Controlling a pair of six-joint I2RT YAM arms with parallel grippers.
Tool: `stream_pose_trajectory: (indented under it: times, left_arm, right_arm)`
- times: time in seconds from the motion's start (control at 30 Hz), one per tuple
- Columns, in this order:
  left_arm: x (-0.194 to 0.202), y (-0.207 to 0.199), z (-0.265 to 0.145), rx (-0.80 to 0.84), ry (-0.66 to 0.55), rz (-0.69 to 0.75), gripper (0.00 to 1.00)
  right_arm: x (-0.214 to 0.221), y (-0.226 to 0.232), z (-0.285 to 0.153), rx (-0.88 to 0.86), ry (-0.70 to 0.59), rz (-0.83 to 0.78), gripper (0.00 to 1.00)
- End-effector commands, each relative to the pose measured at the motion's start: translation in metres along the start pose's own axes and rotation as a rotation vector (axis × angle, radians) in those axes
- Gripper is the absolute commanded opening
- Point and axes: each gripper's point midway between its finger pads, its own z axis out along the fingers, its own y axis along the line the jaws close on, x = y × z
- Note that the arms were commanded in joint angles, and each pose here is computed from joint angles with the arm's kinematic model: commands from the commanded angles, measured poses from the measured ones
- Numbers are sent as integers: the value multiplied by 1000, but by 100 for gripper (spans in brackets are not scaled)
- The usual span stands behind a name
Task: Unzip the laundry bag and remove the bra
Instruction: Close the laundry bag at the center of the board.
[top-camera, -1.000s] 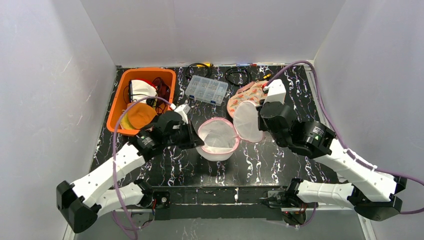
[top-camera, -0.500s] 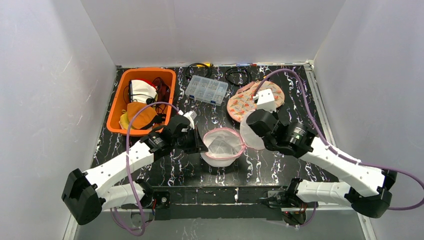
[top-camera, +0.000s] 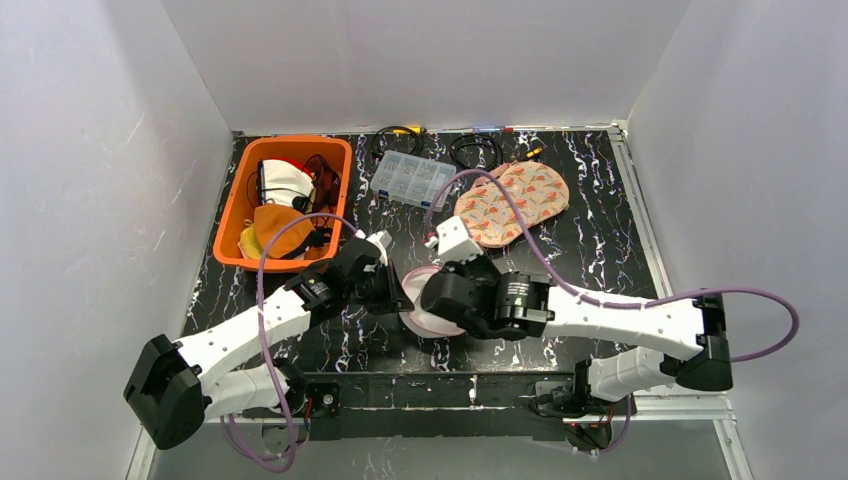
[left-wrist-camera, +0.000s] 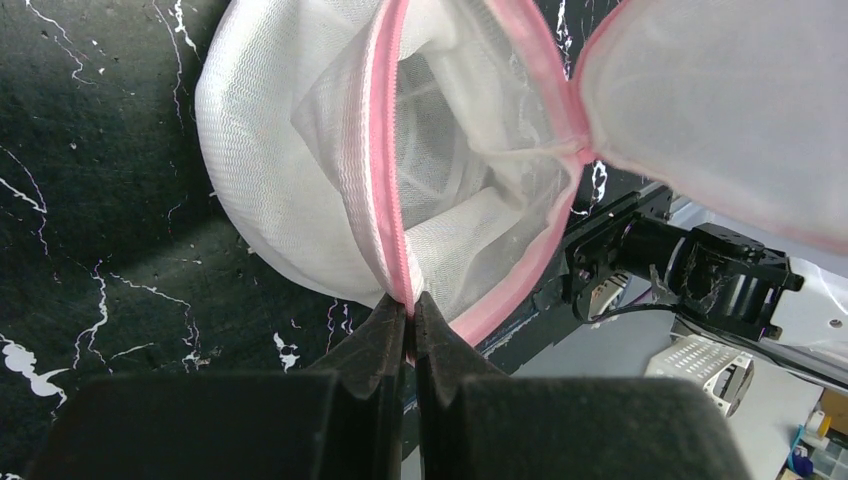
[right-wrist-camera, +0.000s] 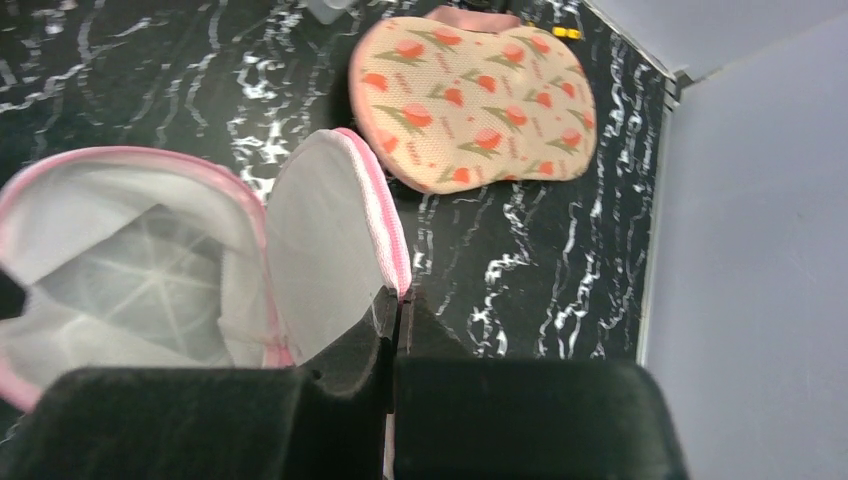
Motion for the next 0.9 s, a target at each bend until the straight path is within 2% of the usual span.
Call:
stream_pose_trajectory:
  times: [0.0, 0.23, 0.33, 0.43, 0.57, 0.7, 0.87]
  left_arm:
    - [5, 3, 0, 10, -3, -5, 0]
    - [12, 12, 2, 4, 2, -22, 0]
    - [17, 18, 2, -6, 7, -22, 0]
    - [20, 26, -3, -35, 5, -18, 0]
    - [18, 36, -16, -82, -30, 7, 0]
    - [8, 35, -25, -104, -71, 38, 19]
    - [-10, 30, -29, -140, -115, 75, 43]
  right_arm:
    - [-25, 30, -8, -68, -70, 83, 3]
    - [-18, 79, -2, -196, -43, 102, 11]
    - [-12, 90, 2, -197, -30, 98, 11]
    - [-7, 80, 7, -123, -25, 71, 2]
    - [-8, 47, 6, 0, -52, 38, 1]
    - [-13, 25, 1, 49, -79, 22, 1]
    - [-12, 19, -1, 50, -73, -1, 1]
